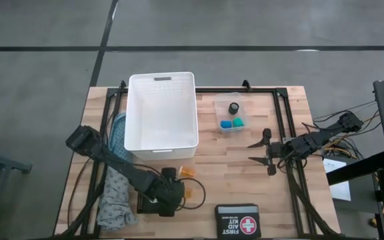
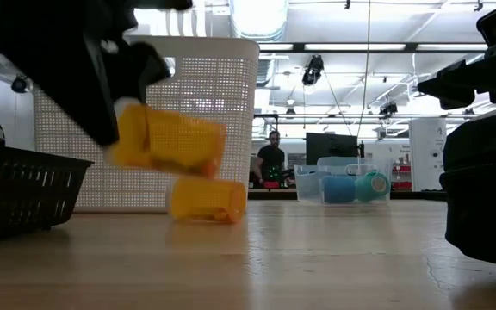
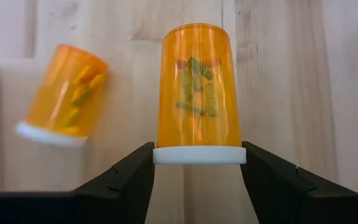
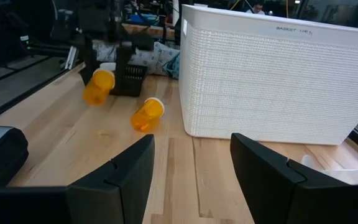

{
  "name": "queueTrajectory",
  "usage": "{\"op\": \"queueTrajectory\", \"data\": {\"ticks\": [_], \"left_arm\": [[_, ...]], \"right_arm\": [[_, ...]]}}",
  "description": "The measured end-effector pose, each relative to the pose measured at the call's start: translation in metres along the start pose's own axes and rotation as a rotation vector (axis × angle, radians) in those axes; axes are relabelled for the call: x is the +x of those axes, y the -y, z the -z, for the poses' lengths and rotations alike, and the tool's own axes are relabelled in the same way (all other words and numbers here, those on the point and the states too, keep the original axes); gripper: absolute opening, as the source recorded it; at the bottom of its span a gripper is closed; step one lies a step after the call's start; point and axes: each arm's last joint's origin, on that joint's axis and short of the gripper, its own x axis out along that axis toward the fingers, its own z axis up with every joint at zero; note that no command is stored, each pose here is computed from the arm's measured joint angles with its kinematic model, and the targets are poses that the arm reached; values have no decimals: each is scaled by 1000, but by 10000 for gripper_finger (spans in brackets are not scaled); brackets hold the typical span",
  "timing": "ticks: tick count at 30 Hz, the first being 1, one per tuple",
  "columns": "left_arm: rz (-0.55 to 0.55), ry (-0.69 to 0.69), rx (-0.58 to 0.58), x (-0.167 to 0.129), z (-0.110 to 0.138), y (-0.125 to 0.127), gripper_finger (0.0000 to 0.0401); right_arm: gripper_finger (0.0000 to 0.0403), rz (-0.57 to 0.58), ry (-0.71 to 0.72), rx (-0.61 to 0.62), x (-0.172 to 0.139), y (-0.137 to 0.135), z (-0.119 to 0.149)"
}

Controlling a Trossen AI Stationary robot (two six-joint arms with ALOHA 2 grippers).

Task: Pick & place medical supplies in basket/bin
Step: Put the top orange pill bottle into the black bin

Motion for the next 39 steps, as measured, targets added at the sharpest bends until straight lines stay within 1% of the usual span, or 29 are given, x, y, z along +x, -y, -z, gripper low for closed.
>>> {"op": "queueTrajectory", "data": {"ticks": [5, 9, 13, 18, 22, 27, 31, 39], "left_arm": [[-29, -100, -32, -31, -13, 0, 220], [-16, -205, -88, -55, -18, 0, 221], [-7, -330, -184, -78, -19, -3, 221], [-50, -512, -324, -94, -10, -8, 221], [-67, -630, -343, -100, -2, -9, 221], [-73, -656, -335, -98, 4, -11, 221], [-72, -713, -321, -92, 13, -13, 221], [-122, -784, -314, -77, 28, -18, 221]], "right_arm": [[206, 0, 0, 0, 0, 0, 0], [206, 0, 0, 0, 0, 0, 0], [206, 0, 0, 0, 0, 0, 0], [206, 0, 0, 0, 0, 0, 0], [206, 0, 0, 0, 0, 0, 0], [206, 0, 0, 0, 0, 0, 0], [206, 0, 0, 0, 0, 0, 0], [206, 0, 0, 0, 0, 0, 0]]}}
